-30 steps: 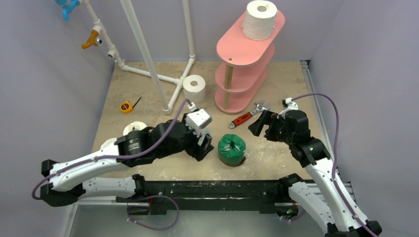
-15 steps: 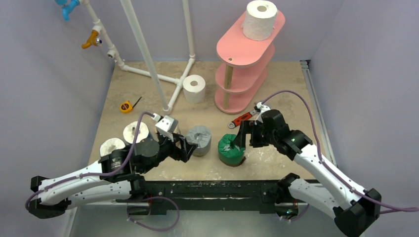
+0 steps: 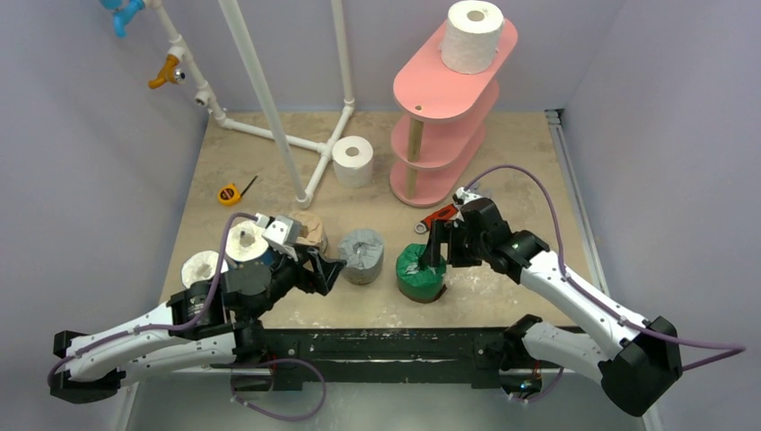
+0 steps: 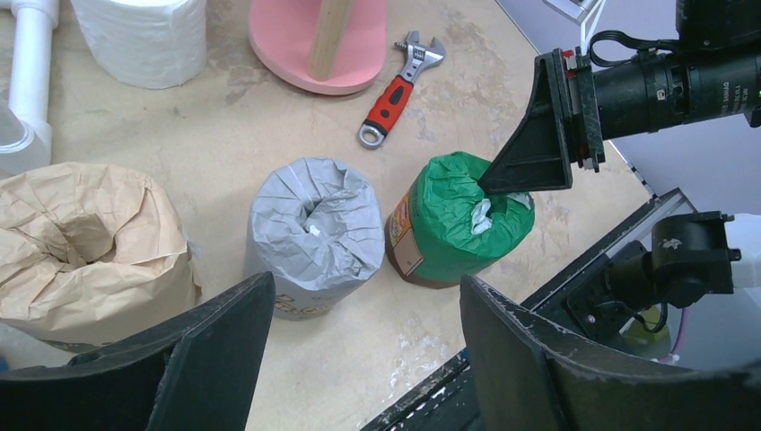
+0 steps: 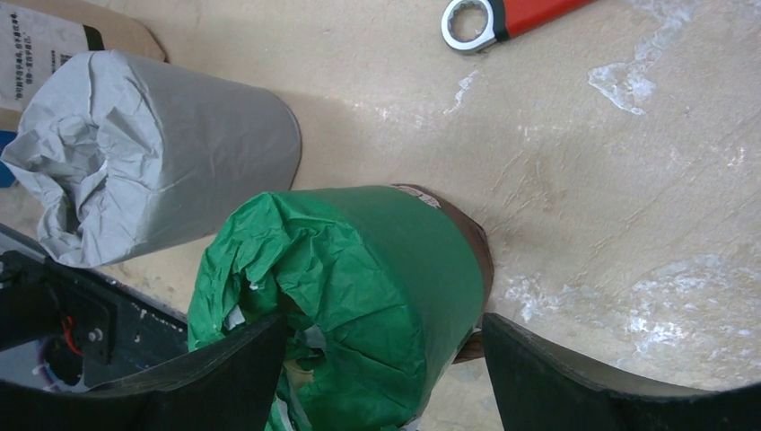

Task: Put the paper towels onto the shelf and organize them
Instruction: Pick up the paper towel from the center of the board.

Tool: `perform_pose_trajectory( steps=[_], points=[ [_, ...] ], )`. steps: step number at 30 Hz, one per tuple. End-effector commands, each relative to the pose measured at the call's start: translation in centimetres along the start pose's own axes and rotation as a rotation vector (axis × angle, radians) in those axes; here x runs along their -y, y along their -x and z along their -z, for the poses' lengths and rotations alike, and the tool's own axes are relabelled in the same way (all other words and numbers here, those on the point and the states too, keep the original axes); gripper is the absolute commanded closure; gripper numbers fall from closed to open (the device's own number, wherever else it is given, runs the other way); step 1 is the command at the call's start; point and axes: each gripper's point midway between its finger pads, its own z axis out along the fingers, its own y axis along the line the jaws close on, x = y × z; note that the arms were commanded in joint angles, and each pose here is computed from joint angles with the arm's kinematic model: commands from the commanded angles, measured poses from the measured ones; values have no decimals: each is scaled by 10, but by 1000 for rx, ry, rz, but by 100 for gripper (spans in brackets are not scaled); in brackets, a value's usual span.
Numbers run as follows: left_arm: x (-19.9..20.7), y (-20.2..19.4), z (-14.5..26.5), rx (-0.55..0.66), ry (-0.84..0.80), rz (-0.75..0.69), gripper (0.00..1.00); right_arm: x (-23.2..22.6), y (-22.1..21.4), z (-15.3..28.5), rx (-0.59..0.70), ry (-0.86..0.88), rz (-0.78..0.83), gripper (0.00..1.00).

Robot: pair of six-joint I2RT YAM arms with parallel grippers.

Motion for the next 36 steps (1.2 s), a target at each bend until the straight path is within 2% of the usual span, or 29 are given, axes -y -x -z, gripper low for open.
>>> perform_pose_trajectory(
  steps=[1,13,24,36],
  points=[
    [-4,6,1,40,14,35,25,4,3,-6,24,-27,7,22],
    [-7,0,0,27,26,31,25,1,-11,-19,-26,-55,39,33],
    [-11,-2,2,26,37,33,25,-5,-2,-15,2,-51,41,59],
    [-14,0,6,33,37,36,25,-34,56,34,157,-29,55,61]
  ],
)
